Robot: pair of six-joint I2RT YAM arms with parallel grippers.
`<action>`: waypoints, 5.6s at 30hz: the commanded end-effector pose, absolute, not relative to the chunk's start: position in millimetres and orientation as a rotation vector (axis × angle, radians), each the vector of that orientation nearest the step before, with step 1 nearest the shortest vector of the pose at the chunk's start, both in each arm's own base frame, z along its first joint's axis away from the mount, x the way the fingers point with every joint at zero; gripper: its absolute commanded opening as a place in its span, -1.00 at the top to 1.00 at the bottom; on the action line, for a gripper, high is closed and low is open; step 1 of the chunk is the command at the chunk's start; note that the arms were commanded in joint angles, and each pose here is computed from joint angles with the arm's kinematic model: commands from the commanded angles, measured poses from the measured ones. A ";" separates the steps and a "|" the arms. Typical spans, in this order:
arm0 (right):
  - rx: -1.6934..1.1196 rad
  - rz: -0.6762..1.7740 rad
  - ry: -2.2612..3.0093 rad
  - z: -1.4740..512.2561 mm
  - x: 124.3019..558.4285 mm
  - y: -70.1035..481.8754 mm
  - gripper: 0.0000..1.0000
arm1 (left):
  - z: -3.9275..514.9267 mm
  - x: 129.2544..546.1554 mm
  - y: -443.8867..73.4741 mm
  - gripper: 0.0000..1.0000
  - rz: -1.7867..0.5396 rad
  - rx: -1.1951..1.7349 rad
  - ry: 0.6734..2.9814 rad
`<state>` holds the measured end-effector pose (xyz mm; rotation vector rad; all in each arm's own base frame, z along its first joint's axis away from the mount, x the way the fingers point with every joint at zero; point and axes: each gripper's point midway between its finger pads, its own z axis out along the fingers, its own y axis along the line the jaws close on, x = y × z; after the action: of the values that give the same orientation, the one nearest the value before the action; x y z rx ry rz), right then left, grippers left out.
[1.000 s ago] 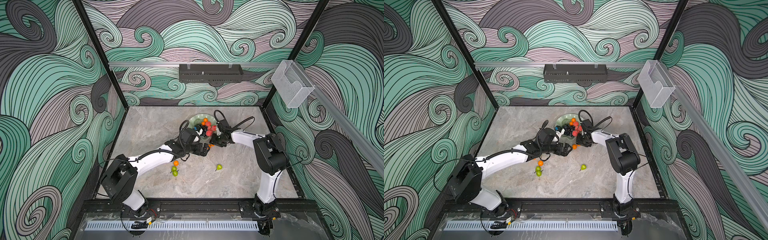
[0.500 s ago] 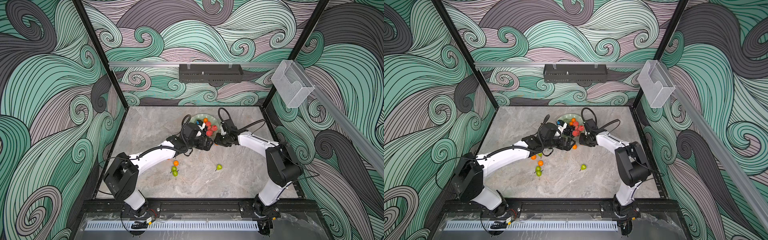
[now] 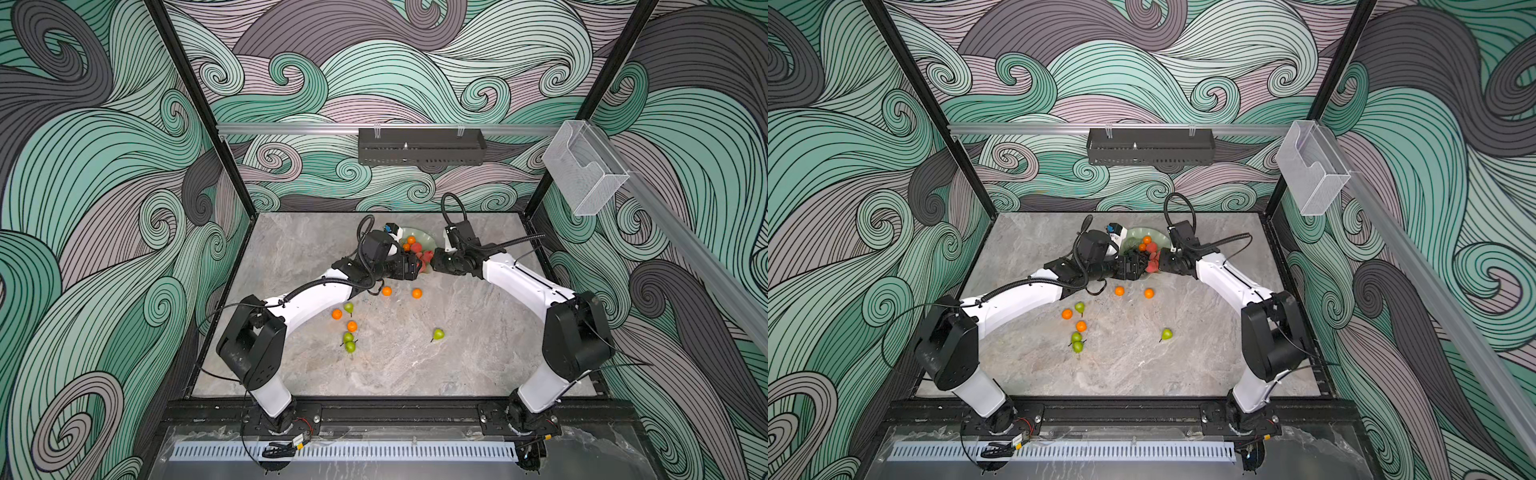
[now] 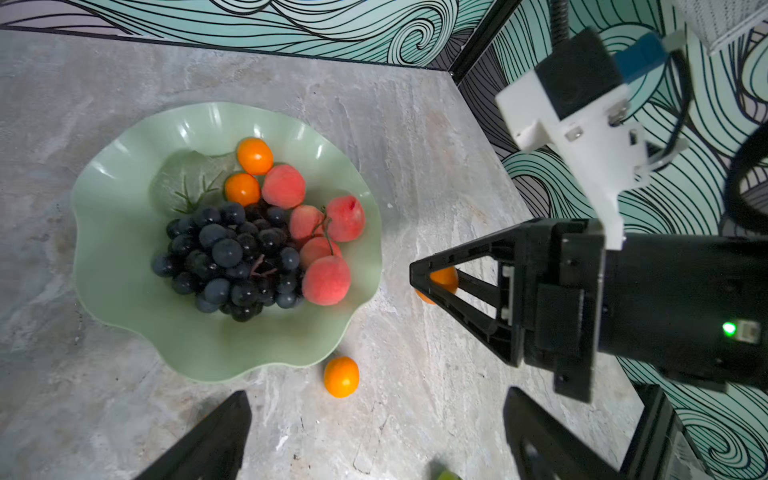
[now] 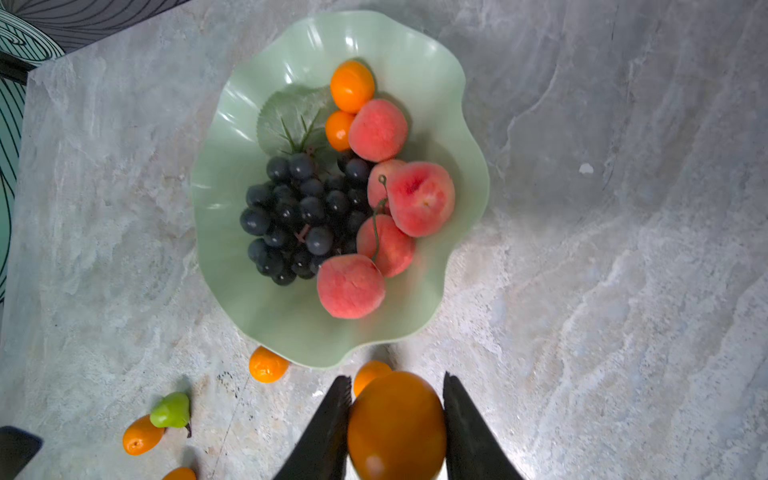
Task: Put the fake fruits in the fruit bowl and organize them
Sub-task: 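Close the right gripper on an orange kumquat and lift it, then carry the kumquat over the green bowl and open the right gripper, then lower right gripper to a kumquat at the bowl's near rim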
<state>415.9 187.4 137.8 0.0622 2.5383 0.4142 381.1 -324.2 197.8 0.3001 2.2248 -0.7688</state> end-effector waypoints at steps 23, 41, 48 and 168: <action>0.083 0.330 2.569 103.6 537.0 210.0 0.31 | 193.1 486.6 -312.2 -0.94 -0.858 0.190 2.173; 0.129 0.352 2.590 76.4 575.2 220.7 0.37 | 174.6 494.5 -306.5 -0.95 -0.797 0.176 2.211; 0.129 0.341 2.600 70.0 576.8 217.6 0.26 | 174.7 493.7 -307.1 -0.94 -0.801 0.180 2.215; -0.022 0.429 2.867 13.3 361.3 241.4 0.16 | 120.2 301.1 -301.2 -0.97 -0.713 0.240 2.387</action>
<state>363.1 243.2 19.9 -0.0063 2.8432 0.4813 295.2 -298.2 115.9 0.2371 2.3936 -0.7379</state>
